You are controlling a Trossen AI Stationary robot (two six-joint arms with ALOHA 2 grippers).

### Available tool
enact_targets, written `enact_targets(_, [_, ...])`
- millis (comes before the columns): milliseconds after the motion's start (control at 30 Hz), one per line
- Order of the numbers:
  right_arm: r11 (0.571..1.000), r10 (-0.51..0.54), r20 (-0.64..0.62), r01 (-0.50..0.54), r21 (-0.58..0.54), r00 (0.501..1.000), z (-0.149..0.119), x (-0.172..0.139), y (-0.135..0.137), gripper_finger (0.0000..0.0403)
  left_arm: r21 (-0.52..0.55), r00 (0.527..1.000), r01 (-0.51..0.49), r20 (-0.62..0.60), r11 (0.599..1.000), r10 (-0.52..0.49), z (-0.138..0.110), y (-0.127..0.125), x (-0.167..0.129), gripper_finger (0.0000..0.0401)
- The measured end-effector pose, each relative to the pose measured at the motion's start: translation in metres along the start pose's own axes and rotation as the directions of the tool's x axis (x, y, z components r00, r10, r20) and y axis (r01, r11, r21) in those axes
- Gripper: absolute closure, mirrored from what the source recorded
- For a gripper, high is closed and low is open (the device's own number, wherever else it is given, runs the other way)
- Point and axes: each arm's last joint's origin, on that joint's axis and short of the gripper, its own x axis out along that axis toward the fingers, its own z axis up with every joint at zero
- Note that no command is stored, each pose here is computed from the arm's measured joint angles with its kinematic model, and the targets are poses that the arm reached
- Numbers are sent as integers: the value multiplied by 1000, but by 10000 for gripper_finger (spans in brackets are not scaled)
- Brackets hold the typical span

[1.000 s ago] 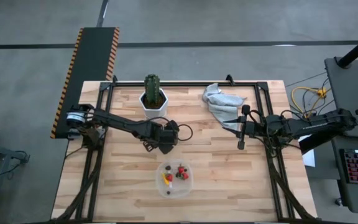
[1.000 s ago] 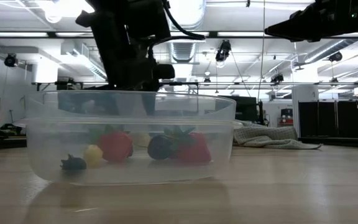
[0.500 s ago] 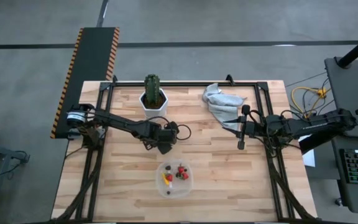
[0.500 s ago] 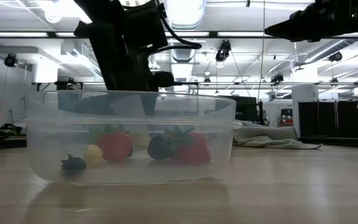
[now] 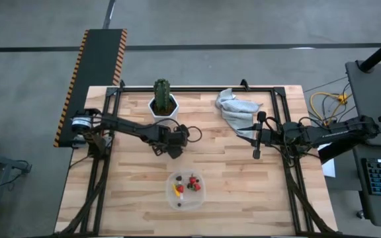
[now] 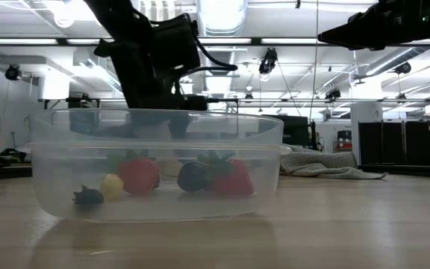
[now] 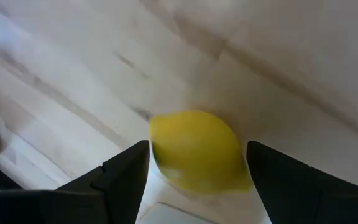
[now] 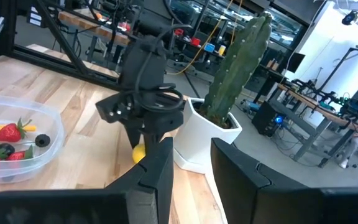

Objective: Pick and placing Produce into tupperware
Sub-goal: Put the yellow lemon into the transparent container

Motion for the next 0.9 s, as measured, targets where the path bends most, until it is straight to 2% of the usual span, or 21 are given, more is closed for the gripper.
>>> enact_targets(567, [1000,0,1,0,0,1000,0,0,0,303,-58,1000,-10,-7,998,9,-15,6,7,147])
enact_targets(767, [1000,0,1,0,-7,1000,0,0,0,303,-67,998,19,59,998,-15,-17,8,9,147])
enact_targets(900, [1000,0,0,0,-8,1000,0,0,0,303,-66,998,16,60,998,-12,-17,8,9,147])
